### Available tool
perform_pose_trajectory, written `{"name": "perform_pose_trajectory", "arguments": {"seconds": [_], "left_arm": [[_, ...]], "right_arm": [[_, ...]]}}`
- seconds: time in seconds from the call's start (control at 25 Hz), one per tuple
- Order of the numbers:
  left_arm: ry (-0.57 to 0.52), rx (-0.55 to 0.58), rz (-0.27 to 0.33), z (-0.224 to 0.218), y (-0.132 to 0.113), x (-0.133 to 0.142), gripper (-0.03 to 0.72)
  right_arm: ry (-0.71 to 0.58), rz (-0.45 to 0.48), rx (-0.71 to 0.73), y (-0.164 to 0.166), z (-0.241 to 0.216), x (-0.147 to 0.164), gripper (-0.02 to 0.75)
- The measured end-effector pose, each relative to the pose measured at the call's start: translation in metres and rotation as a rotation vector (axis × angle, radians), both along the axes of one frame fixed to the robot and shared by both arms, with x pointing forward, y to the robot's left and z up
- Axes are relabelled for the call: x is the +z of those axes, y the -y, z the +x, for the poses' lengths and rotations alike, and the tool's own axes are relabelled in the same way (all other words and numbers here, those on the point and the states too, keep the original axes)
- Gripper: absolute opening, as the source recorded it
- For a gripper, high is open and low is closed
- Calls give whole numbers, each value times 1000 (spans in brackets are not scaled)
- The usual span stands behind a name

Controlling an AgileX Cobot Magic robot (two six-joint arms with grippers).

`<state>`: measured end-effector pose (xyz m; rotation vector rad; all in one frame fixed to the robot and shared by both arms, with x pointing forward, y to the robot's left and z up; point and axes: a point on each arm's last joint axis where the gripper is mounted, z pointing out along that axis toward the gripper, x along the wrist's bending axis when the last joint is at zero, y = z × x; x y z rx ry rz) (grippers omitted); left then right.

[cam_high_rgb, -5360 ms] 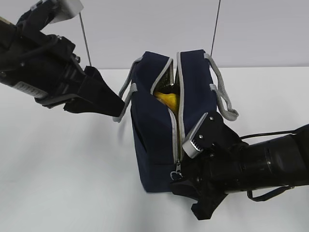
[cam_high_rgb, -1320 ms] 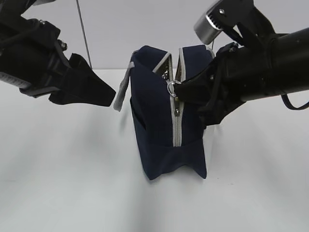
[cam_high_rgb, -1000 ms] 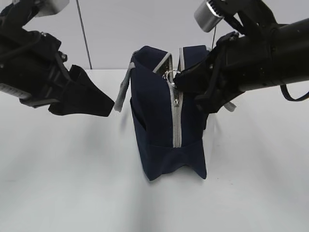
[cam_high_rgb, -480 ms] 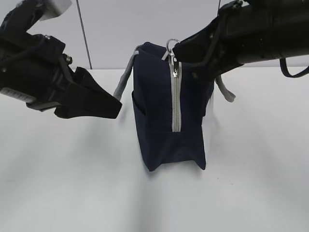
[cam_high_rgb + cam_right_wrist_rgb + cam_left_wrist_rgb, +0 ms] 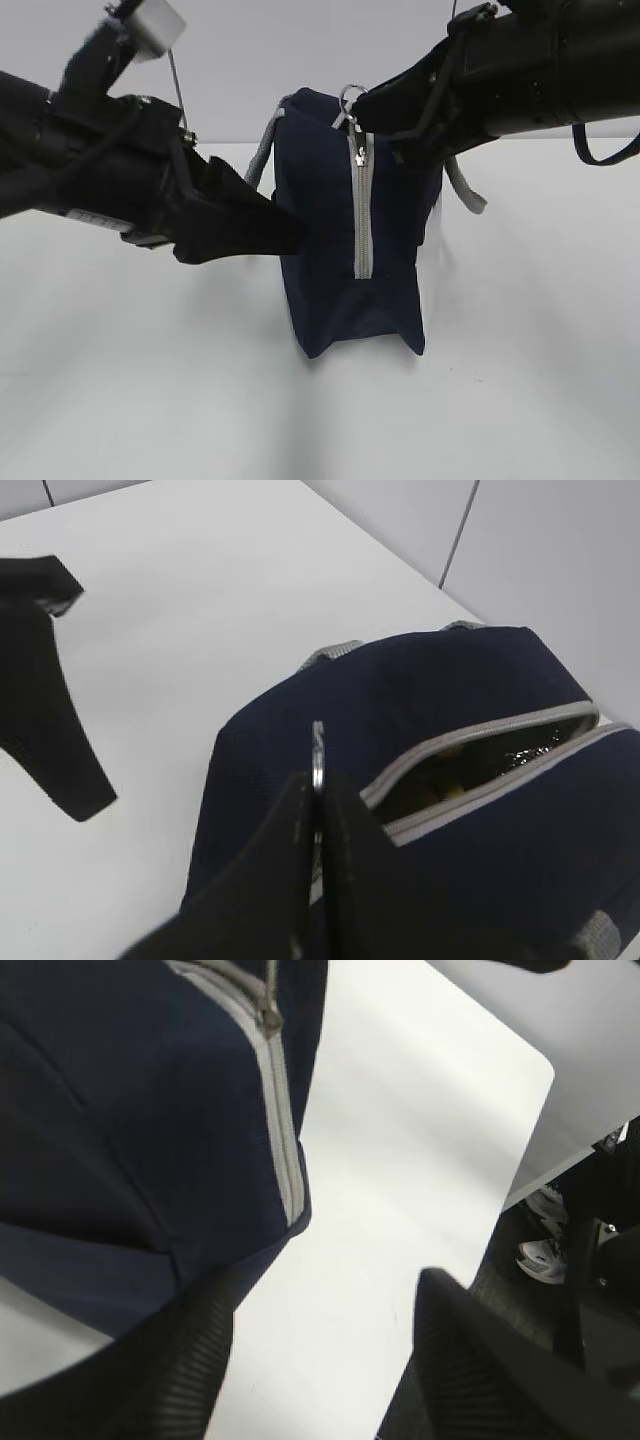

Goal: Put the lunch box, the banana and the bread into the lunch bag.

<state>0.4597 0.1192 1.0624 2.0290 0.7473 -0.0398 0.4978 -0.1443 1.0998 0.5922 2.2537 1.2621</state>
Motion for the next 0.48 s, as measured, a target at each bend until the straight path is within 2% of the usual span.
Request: {"name": "perform_pose_trajectory", "arguments": {"seconds": [0.2,0.48], "left_arm": [[20,16,-14,12,6,-12,433],[53,105,8,28,7,-24,495]], "right_arm": [[-7,-1,9,0,-1,0,-16],[-18,-1,24,-1,-2,-1,-16]]}}
